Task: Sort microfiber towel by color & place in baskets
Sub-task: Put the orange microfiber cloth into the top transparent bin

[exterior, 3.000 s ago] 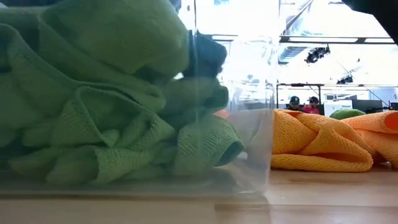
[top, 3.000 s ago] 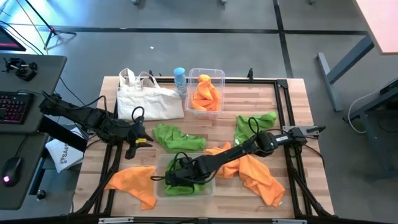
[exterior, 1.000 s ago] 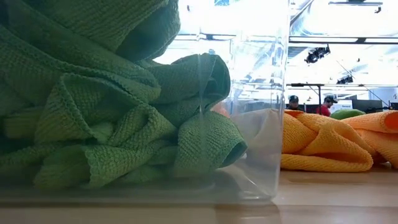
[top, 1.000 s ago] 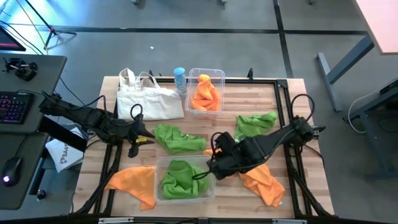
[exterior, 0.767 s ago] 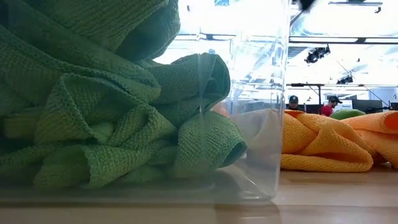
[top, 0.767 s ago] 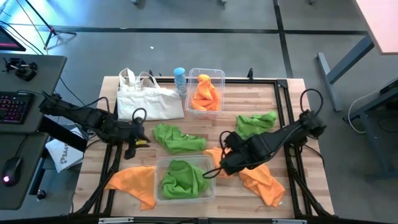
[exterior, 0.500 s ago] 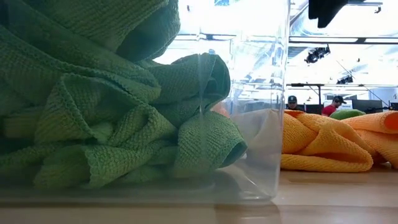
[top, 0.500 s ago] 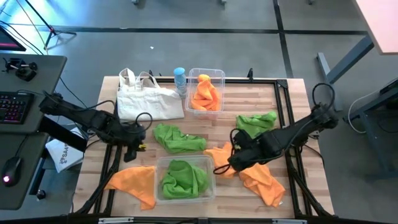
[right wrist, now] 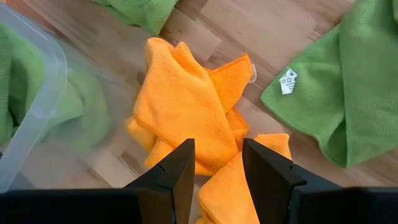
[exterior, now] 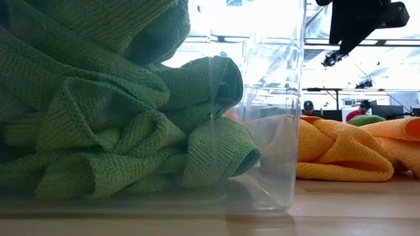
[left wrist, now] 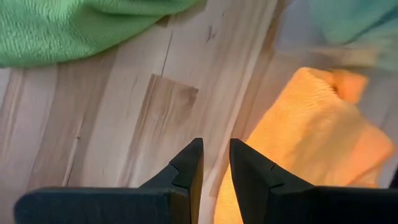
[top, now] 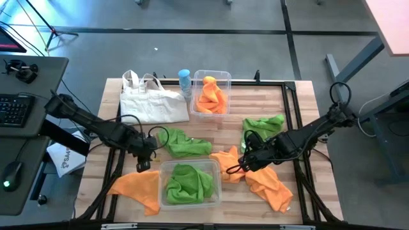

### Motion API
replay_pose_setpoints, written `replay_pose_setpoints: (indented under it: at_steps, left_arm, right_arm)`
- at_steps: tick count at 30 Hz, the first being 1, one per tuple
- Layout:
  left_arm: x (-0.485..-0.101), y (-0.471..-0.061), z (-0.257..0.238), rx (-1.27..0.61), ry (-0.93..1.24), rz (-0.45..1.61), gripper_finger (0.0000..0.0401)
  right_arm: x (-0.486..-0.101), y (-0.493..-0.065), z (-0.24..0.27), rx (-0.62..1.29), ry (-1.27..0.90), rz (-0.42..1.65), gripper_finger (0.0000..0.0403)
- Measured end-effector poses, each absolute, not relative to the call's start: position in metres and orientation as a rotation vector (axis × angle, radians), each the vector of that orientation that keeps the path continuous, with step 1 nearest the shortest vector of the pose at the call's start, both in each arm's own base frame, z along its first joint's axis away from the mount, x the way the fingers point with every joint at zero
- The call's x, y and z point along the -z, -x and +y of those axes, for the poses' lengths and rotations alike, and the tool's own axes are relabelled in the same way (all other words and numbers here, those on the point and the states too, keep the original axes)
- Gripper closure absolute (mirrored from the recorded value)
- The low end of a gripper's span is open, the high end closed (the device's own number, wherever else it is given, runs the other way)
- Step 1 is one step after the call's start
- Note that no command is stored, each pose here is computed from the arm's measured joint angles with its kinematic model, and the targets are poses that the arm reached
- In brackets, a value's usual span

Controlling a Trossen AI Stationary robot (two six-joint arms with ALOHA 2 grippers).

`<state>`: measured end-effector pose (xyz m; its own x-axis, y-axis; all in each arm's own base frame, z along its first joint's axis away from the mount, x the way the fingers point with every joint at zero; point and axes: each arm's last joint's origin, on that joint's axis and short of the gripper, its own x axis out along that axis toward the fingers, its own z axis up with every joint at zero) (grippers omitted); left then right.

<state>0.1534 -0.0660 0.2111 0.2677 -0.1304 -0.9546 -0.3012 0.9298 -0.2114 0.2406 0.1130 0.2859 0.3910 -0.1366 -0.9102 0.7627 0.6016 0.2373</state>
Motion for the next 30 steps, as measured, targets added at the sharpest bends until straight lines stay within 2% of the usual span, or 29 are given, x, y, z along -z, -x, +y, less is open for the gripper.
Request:
replay_pose_setpoints:
  at_steps: [7, 10, 19, 30]
  left_arm:
    - [-0.206, -0.156, -0.069, -0.148, 0.394, 1.337, 0.0279]
    - [-0.202, -0.156, -0.073, -0.184, 0.421, 1.360, 0.0269]
    - [-0.195, -0.144, -0.104, -0.181, 0.421, 1.415, 0.0293]
    - [-0.176, -0.145, -0.138, -0.107, 0.238, 1.359, 0.0302]
  right_arm:
    - [-0.286, -0.241, 0.113, 0.629, -0.714, 1.018, 0.0275]
    - [-0.286, -0.241, 0.113, 0.625, -0.709, 1.019, 0.0275]
    - [-0.286, -0.241, 0.113, 0.629, -0.715, 1.018, 0.0275]
    - [-0.286, -0.241, 0.112, 0.635, -0.695, 1.004, 0.0275]
